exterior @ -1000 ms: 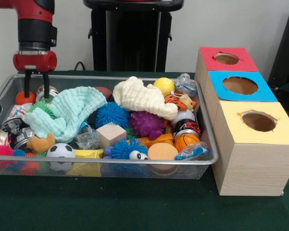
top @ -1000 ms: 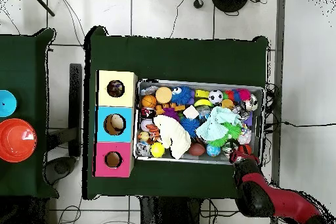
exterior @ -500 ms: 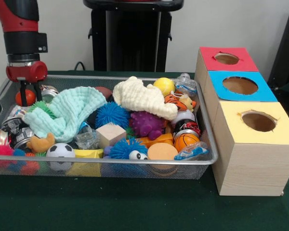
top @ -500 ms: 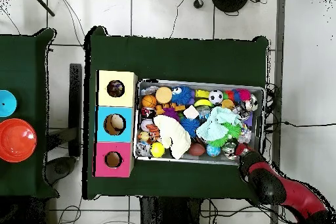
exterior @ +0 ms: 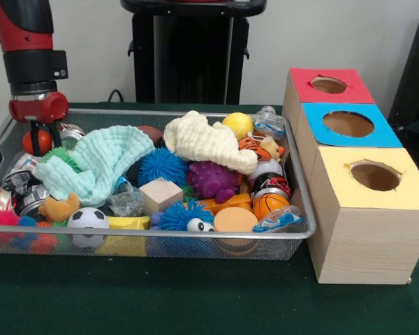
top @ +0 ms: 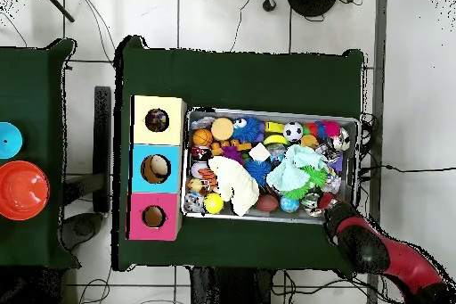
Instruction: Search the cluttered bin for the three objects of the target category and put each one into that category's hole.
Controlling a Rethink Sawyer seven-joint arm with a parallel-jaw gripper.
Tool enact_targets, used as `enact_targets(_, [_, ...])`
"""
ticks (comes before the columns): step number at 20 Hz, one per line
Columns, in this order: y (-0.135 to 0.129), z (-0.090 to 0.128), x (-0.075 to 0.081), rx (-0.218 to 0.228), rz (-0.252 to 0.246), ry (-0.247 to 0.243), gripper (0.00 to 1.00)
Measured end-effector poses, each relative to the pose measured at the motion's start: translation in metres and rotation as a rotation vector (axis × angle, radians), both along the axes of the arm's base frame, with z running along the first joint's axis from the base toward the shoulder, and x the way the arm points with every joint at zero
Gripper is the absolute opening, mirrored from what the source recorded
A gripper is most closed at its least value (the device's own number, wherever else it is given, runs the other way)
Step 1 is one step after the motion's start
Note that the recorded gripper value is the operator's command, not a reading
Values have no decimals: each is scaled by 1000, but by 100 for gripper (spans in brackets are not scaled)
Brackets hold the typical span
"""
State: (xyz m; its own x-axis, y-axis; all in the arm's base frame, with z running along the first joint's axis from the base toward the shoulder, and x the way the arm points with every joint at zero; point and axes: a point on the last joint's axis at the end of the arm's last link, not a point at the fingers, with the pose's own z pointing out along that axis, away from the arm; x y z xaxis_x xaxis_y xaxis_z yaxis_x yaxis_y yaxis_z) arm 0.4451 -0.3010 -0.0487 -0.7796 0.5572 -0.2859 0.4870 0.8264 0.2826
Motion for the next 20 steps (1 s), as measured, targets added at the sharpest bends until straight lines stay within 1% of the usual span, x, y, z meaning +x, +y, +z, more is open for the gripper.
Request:
enact_targets(5, [-3, 3, 3, -4, -2, -9, 100])
enact_targets(9, [-10, 10, 5, -13, -5, -11, 100])
enact_targets(14, [-22, 17, 4, -15, -25, 4, 100])
enact_targets(20, [-36, 19, 1, -1, -59, 30, 100])
